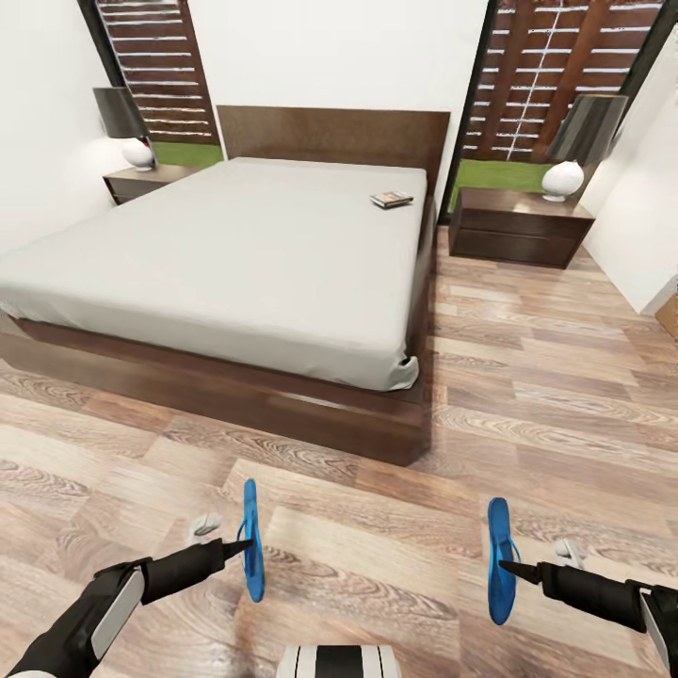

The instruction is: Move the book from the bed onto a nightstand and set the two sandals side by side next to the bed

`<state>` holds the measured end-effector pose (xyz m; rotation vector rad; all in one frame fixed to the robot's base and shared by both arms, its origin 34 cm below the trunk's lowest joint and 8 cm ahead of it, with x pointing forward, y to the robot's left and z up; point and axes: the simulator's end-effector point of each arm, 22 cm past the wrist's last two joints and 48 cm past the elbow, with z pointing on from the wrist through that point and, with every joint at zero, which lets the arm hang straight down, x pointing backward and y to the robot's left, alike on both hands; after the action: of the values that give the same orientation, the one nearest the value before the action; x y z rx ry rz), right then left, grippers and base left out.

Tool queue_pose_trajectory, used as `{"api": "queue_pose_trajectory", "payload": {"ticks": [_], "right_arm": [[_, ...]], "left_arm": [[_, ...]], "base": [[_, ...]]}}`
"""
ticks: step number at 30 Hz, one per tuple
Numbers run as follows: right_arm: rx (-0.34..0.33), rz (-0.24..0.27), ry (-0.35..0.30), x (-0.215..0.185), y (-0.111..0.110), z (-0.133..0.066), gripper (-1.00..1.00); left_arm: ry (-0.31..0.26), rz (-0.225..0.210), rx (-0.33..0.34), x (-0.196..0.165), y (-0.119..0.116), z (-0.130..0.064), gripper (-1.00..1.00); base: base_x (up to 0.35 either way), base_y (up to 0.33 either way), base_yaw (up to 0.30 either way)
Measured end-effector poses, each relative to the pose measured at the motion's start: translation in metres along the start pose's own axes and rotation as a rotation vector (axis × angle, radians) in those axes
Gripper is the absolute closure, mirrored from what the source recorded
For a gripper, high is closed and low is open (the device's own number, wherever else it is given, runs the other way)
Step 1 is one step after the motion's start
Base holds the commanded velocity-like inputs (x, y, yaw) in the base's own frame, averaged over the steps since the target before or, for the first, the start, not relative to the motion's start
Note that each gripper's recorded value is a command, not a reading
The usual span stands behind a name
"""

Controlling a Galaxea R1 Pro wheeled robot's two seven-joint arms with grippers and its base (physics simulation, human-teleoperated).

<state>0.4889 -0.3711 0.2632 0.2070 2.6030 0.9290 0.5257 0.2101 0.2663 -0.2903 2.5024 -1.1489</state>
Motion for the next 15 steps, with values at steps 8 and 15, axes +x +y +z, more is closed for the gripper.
{"api": "queue_pose_trajectory", "payload": {"ticks": [8, 15], "right_arm": [[-0.031, 0.029, 0.004, 0.01, 0.012, 0.003, 1.0], [-0.078, -0.012, -0.006, 0.039, 0.022, 0.013, 1.0]], "left_arm": [[0.008, 0.0, -0.026, 0.022, 0.01, 0.001, 1.0], [-0.007, 0.039, -0.065, 0.057, 0.014, 0.02, 1.0]], "base": [[0.0, 0.0, 0.0], [0.0, 0.0, 0.0]]}}
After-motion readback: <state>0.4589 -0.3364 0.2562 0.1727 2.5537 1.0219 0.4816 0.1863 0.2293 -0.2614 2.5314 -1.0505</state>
